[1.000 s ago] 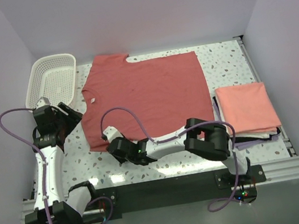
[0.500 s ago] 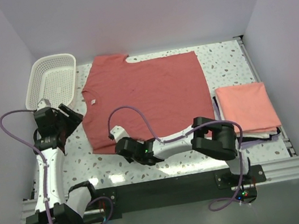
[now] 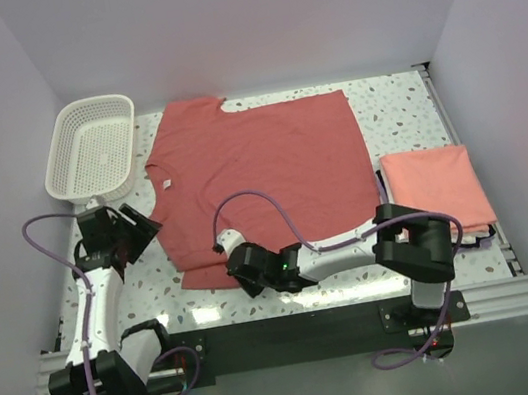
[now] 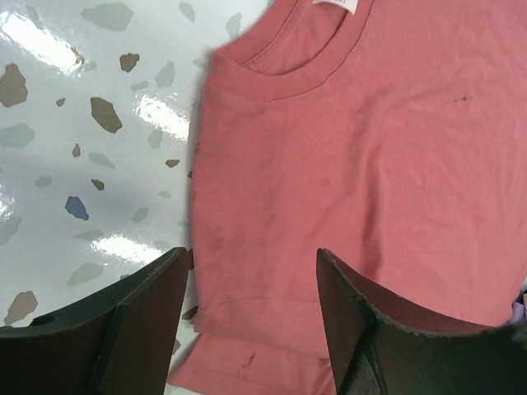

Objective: Fold and stack the t-shirts
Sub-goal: Flatten the tshirt out

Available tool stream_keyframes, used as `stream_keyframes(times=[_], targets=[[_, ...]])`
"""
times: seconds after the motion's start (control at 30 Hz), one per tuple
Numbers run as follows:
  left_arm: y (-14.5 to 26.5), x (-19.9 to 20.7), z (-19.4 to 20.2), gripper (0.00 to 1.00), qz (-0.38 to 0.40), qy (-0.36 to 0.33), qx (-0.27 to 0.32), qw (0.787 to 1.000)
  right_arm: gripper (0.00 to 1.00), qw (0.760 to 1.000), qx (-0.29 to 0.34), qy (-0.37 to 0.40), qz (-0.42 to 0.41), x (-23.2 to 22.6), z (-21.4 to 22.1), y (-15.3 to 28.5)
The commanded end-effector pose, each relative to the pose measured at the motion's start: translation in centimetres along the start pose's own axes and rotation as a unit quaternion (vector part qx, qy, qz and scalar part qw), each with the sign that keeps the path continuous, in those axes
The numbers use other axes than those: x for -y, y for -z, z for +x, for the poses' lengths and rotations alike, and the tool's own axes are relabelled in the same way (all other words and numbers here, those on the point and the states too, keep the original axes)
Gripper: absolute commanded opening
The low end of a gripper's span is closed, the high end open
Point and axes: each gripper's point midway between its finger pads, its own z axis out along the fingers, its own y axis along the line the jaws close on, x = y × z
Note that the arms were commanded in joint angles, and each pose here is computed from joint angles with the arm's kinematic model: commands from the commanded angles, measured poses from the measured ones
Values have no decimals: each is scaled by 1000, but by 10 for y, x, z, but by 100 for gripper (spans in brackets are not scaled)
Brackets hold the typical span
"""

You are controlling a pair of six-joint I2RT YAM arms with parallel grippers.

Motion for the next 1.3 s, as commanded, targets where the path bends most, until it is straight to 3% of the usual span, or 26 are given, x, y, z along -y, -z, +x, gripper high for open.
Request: stream_keyframes(times=[0.0, 0.23, 0.5, 0.87, 1.27], targets=[[-7, 5, -1, 67, 19, 12, 2, 1000, 0, 999, 5, -9, -41, -14, -8, 19], [-21, -11, 11, 64, -14, 34, -19, 999, 0, 998, 13, -11, -65, -18, -10, 38], [-14, -46, 23, 65, -88, 63, 1, 994, 0, 995, 20, -15, -98, -24, -15, 57], [-11, -40, 31, 66, -62, 81, 5, 995, 0, 994, 20, -6, -110, -22, -14, 77], [-20, -39, 62, 59, -67, 87, -25, 994, 1, 995, 24, -14, -93, -6, -25, 85]])
